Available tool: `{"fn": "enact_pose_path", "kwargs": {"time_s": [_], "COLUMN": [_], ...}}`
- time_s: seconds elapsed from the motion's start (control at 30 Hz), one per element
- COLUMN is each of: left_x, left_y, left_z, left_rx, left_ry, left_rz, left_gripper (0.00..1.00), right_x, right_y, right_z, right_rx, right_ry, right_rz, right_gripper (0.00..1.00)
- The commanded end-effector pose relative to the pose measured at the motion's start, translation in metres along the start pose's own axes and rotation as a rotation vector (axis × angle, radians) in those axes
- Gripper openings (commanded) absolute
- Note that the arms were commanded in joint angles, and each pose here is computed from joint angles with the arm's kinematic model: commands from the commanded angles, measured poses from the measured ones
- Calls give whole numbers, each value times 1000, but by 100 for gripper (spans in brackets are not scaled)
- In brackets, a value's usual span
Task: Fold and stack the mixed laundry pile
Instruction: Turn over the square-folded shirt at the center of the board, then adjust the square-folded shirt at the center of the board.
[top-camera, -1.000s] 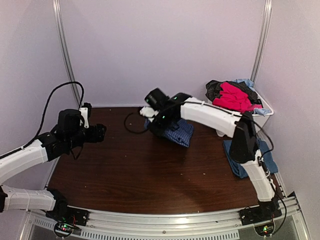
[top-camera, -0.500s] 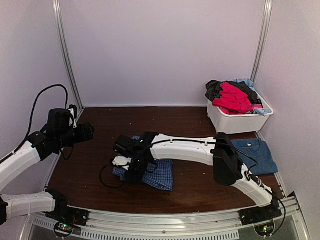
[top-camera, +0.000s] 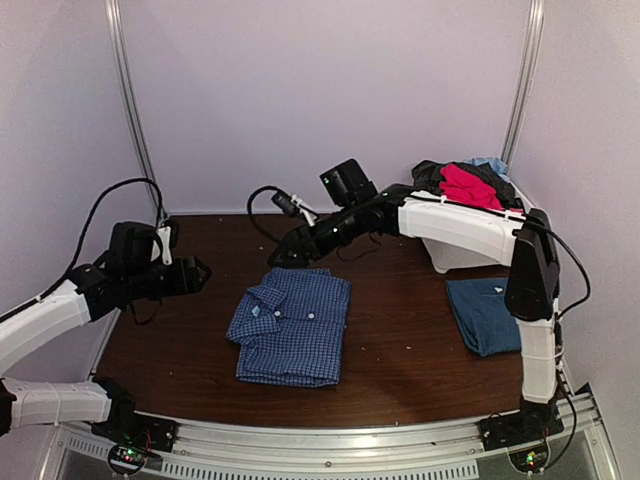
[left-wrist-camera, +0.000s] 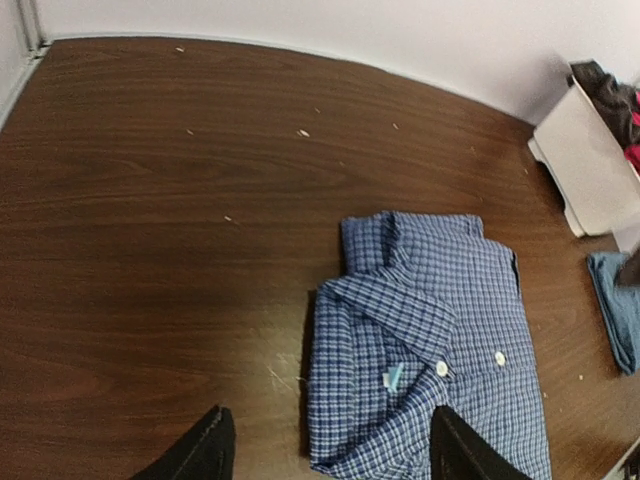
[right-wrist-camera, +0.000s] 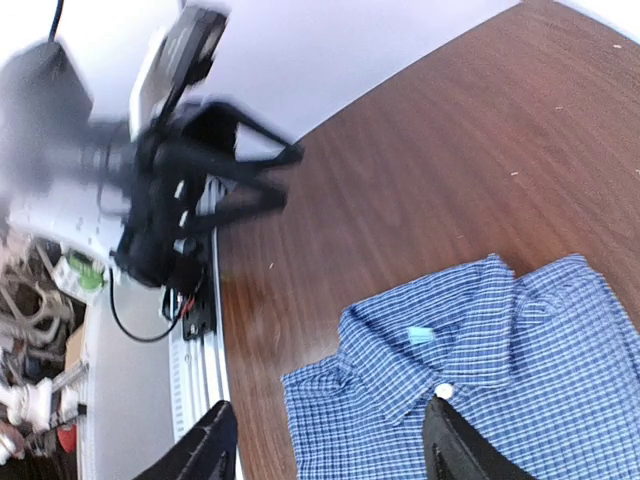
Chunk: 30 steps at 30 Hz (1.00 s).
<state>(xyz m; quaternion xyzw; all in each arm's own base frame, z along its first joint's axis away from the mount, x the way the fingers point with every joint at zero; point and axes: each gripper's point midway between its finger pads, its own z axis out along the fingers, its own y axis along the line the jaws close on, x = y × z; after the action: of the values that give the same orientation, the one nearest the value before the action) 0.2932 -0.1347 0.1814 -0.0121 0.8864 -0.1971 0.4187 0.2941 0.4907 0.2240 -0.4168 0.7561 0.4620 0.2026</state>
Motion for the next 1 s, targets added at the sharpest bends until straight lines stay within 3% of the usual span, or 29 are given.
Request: {"fn": "enact_pose_path", "kwargs": {"time_s": [0.0, 0.17, 0.3, 0.47, 0.6, 0.7, 0.83, 0.97], "left_x": [33, 97, 141, 164, 147, 123, 80, 53], "left_y": [-67, -111, -98, -75, -69, -69, -88, -97], "left_z": [13, 34, 56, 86, 119, 150, 167, 142], "left_rx": [230, 338, 298, 180, 128, 111, 153, 184], "left_ry": [98, 269, 394, 478, 476, 463, 385, 325], "left_rz": [117, 187, 143, 157, 157, 185, 236, 233], "left_gripper": [66, 57, 47, 45, 44, 44, 50, 53], "right_x": [0, 44, 83, 153, 204, 217, 177, 145], "right_y": [-60, -113, -141, -153, -121, -69, -21, -50], "right_z": [0, 38, 47, 30, 15, 14, -5, -57], "right_rx": [-12, 52, 118, 182, 162, 86, -11, 166], "right_ry": [-32, 78, 144, 218, 223, 191, 70, -57], "right_rz": [74, 135, 179, 291, 372, 391, 344, 374], "right_gripper": [58, 46, 40, 38, 37, 41, 49, 59]}}
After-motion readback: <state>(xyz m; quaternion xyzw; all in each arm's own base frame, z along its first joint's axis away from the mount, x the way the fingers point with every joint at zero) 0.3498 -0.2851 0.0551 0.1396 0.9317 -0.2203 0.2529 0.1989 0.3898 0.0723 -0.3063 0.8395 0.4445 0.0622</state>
